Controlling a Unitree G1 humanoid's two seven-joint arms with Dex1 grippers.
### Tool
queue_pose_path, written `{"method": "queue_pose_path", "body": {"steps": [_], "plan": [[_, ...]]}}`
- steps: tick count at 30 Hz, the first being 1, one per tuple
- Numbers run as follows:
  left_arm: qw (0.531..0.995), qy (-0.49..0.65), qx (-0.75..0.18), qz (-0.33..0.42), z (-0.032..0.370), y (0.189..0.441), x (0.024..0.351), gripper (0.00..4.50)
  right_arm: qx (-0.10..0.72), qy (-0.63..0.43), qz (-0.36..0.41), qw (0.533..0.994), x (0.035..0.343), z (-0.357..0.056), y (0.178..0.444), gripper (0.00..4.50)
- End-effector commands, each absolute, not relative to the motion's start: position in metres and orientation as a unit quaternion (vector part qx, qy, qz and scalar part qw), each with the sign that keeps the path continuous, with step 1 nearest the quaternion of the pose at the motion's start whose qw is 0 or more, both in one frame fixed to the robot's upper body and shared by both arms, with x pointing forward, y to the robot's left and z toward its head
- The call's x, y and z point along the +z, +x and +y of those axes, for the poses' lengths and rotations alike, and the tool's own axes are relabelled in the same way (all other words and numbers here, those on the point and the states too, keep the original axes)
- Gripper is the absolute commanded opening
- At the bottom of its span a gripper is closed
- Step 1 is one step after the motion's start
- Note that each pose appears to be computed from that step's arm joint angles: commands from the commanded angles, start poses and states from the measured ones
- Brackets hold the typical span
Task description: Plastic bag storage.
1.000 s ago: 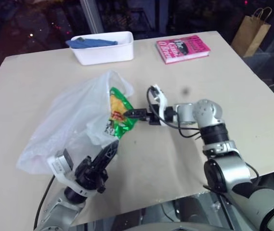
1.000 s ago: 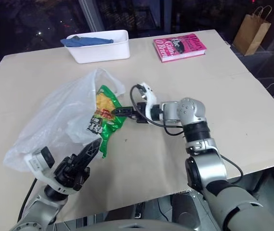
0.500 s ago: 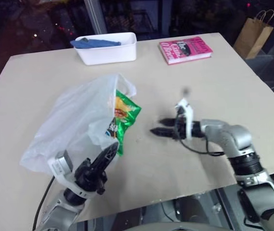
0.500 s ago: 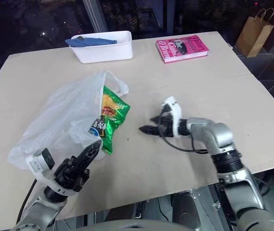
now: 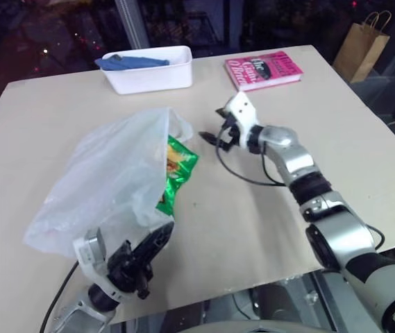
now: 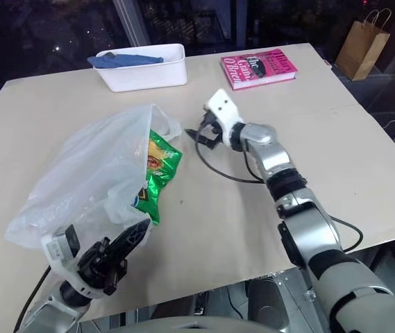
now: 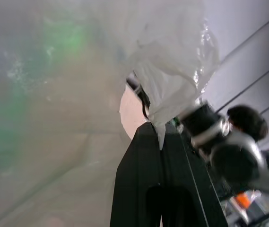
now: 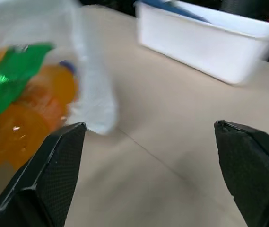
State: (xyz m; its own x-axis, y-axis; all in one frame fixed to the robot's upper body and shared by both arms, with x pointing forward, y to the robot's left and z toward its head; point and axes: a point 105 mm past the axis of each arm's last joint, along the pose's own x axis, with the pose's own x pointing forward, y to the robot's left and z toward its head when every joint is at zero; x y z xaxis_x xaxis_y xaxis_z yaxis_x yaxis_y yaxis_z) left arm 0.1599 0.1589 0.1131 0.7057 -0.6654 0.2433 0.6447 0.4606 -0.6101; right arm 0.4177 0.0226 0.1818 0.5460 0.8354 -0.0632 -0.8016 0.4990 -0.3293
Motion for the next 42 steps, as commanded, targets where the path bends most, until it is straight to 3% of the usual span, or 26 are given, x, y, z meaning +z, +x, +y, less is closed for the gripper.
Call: {"method": "queue_pose_path", "body": {"steps": [1,12,15,19,22,26,31,36,42], "plan": [[0.856,-0.339,-0.39,0.014,0.16,0.155,0.114,0.0,0.475,-0.207,-0.118,0.847,0.208,0.049,0.416,4.39],[0.863,-0.334,-0.378,0.021,0.16,0.146,0.105,0.0,0.494,-0.183,-0.137,0.839,0.23,0.104,0.403,4.39],[0.866,-0.331,-0.375,0.018,0.16,0.147,0.105,0.0,0.49,-0.171,-0.129,0.845,0.233,0.106,0.404,3.2],[0.869,-0.33,-0.368,0.015,0.165,0.146,0.103,0.0,0.482,-0.18,-0.115,0.85,0.224,0.099,0.409,1.08],[0.869,-0.331,-0.366,0.017,0.166,0.145,0.1,0.0,0.475,-0.194,-0.1,0.852,0.215,0.093,0.413,0.07],[0.869,-0.328,-0.369,0.018,0.168,0.146,0.098,0.0,0.46,-0.191,-0.083,0.863,0.208,0.078,0.421,0.07],[0.88,-0.297,-0.37,-0.018,0.181,0.163,0.114,0.0,0.415,-0.179,-0.075,0.889,0.223,0.037,0.442,0.07],[0.871,-0.222,-0.428,-0.093,0.181,0.192,0.178,0.0,0.344,-0.165,-0.061,0.922,0.255,-0.04,0.467,0.07],[0.833,-0.192,-0.479,-0.202,0.179,0.216,0.268,0.0,0.336,-0.179,-0.02,0.925,0.273,-0.1,0.462,0.07]]}}
